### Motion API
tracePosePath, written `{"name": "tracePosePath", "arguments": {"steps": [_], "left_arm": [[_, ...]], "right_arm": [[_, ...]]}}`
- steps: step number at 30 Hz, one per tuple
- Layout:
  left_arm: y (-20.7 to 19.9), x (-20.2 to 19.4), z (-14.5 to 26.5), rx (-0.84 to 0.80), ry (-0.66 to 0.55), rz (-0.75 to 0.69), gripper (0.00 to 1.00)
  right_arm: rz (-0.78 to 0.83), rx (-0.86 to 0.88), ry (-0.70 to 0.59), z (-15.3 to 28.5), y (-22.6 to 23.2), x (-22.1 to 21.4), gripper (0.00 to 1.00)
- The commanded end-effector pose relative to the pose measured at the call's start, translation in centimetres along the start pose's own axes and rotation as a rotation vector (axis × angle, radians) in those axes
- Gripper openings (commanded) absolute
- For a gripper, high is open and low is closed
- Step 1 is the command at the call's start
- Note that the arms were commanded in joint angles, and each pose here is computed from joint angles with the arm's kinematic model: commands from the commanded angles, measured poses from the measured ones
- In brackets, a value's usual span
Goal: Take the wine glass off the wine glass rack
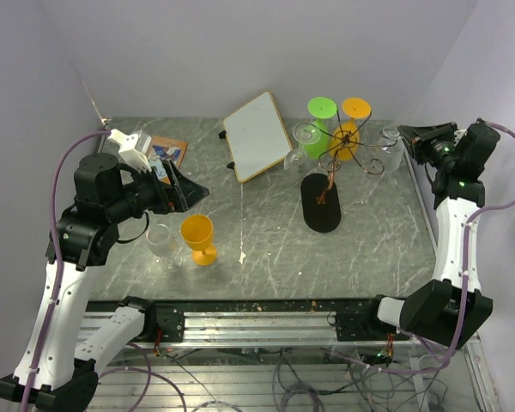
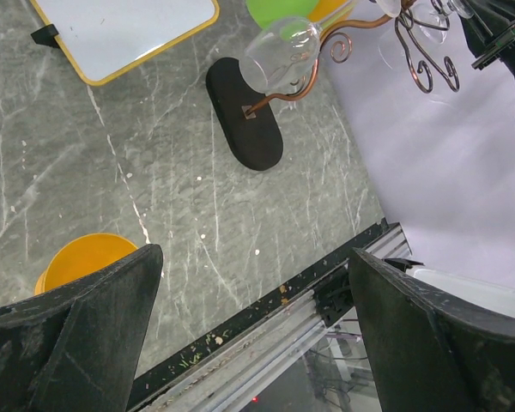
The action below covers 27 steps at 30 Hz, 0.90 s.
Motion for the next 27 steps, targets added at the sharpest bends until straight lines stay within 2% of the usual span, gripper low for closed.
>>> {"name": "tracePosePath", "arguments": {"steps": [1, 17, 27], "left_arm": [[0.1, 0.0, 0.2, 0.007, -0.011, -0.005, 0.99], [0.1, -0.1, -0.2, -0.007, -0.01, 0.006, 1.0], [0.2, 0.0, -0.3, -0.009, -0.008, 0.004, 0.99]], "right_arm": [[0.003, 0.059, -0.024, 1.3, 1.8, -0.1, 0.0], [0.014, 0.104, 0.054, 2.1, 2.4, -1.3, 0.0], [0.013, 0.18, 0.197, 0.9, 2.5, -2.2, 0.0]]}}
Point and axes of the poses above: each gripper's point midway between its finger pads, its own z axis back along the fingers, its own y axis along the line the jaws close on, x = y × z, the point moved 5 cm from there along z, back along the fingers, and after that the axes turned 9 degrees about -z, right-handed, at the moved point
